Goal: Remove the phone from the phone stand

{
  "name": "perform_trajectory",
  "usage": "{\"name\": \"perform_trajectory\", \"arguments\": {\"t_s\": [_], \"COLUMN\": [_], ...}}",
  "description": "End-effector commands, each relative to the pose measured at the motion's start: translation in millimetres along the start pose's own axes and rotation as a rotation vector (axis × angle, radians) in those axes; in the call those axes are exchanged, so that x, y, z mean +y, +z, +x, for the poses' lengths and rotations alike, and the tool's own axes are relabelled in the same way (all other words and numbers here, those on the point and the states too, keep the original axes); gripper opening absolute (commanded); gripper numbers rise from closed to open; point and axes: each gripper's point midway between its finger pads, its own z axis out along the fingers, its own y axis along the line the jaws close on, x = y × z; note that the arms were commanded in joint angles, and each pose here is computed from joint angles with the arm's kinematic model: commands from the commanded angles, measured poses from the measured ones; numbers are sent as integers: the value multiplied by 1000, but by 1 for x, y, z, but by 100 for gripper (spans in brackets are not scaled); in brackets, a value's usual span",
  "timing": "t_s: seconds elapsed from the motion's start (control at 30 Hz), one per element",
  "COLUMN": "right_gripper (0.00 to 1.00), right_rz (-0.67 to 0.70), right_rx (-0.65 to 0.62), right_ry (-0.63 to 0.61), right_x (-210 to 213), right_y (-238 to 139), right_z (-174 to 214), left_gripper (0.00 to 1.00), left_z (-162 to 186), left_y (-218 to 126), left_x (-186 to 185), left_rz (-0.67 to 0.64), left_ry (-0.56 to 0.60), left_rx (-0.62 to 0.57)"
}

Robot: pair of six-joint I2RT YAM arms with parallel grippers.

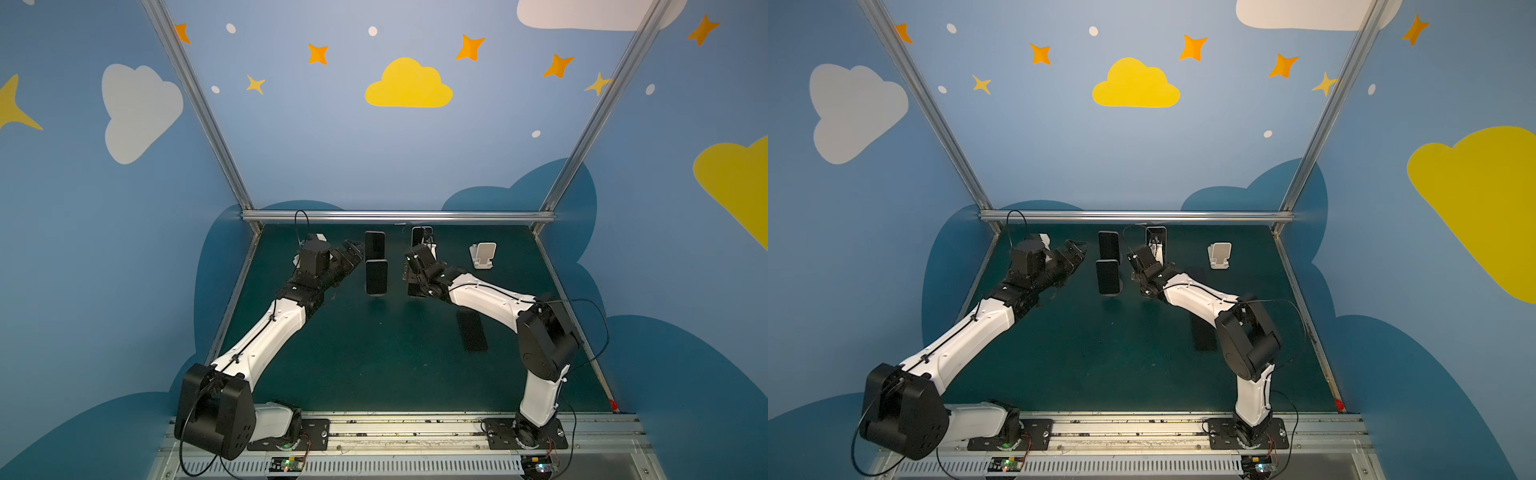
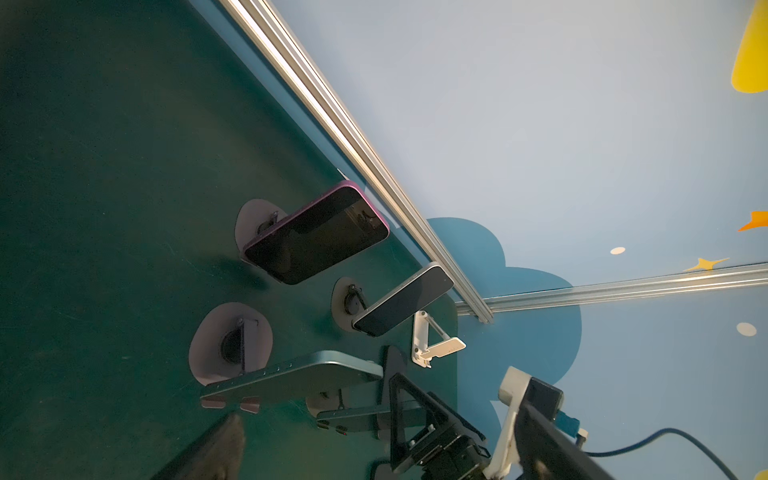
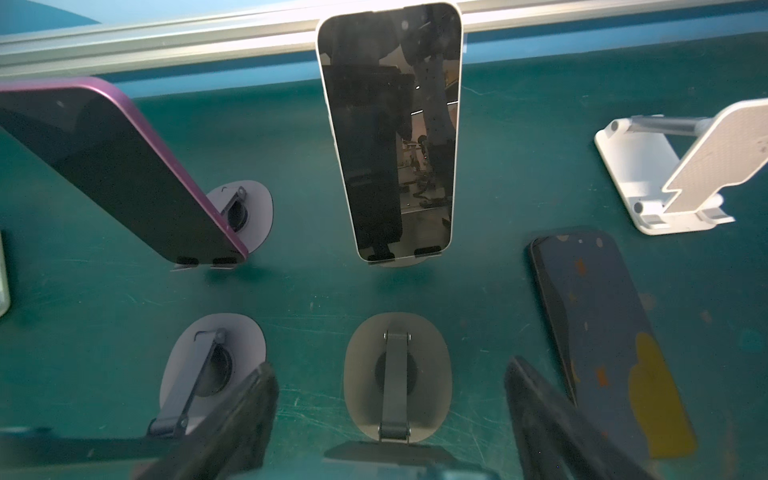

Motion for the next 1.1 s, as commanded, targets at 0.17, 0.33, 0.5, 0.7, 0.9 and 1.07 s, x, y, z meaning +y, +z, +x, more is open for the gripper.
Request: {"name": "perform_trajectory", "arguments": {"t_s": [0.17, 0.33, 0.5, 0.7, 0.9, 1.07], "right_gripper": [81, 78, 76, 74, 73, 71], "right_rz": [-17, -35, -72, -123, -153, -163], "right_rx": [7, -8, -29, -61, -91, -106], "right_ry": [14, 4, -7, -25, -32, -44], "right_x": [2, 5, 10, 18, 21, 21], "right_y": [10, 6, 0, -13, -26, -34], "right_z": [8, 4, 0, -12, -23, -29], "left_gripper": [100, 100, 100, 100, 100, 100], "left_z": [0, 4, 4, 7, 9, 10], "left_y": [3, 4, 4, 6, 6, 7], "left_x": [1, -1, -2, -2, -6, -8], "left_rz": [12, 26, 31, 34, 47, 55], "left_ry": [2, 2, 2, -1, 2, 1], "left_rx": [-2, 23, 26, 38, 47, 54]}}
